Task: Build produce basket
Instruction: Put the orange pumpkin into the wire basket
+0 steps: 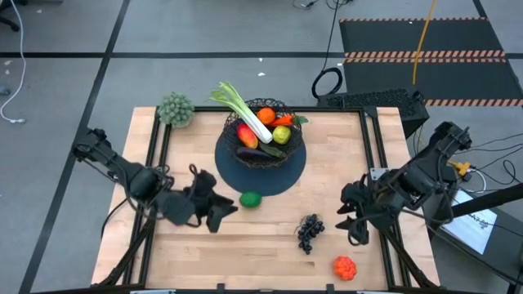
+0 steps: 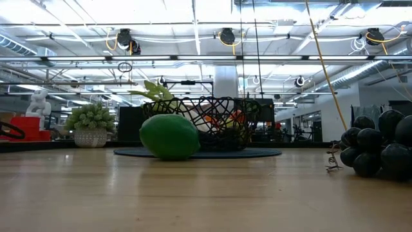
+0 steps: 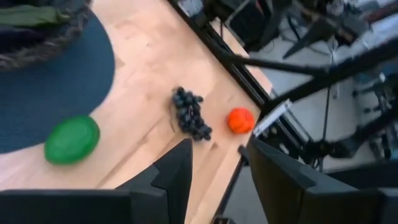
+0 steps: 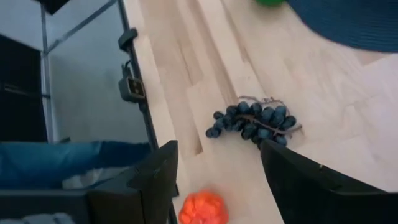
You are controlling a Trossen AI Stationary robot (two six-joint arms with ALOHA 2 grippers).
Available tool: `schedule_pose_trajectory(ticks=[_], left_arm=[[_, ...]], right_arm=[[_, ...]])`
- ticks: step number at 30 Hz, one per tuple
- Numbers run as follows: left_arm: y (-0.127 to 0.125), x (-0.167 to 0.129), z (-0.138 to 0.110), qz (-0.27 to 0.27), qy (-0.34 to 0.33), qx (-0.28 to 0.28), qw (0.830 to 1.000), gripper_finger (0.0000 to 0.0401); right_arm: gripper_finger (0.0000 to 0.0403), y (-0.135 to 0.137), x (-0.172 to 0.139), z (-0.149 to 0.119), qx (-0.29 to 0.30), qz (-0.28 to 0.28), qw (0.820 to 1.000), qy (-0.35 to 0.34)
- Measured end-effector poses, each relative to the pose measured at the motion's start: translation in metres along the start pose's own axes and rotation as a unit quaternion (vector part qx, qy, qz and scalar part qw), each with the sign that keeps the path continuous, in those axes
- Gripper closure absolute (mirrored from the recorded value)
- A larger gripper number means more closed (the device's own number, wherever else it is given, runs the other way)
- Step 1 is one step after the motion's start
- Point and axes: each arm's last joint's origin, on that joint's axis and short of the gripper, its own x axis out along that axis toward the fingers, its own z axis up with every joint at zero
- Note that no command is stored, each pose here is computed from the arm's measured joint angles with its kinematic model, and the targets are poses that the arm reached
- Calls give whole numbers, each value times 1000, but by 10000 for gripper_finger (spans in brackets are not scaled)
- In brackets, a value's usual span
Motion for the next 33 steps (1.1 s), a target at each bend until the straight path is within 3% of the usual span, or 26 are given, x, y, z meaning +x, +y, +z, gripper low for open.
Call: schedule_pose_trajectory(ticks=[8,13,22,29,33], left_arm=[[-4,19,-17,19,14,30,999,265],[-2,27,-19,30,16,60,998,265],[1,33,-13,42,11,77,996,265],[1,34,-13,39,18,82,996,265],[1,34,-13,39,18,81,996,265]], right_arm=[[136,12,-2,-21,-4,22,999,32],[114,22,2,-38,-68,19,997,42],[75,39,25,-65,-125,-1,987,97],[49,55,52,-86,-248,-7,962,116],[47,62,67,-97,-284,-7,951,121]])
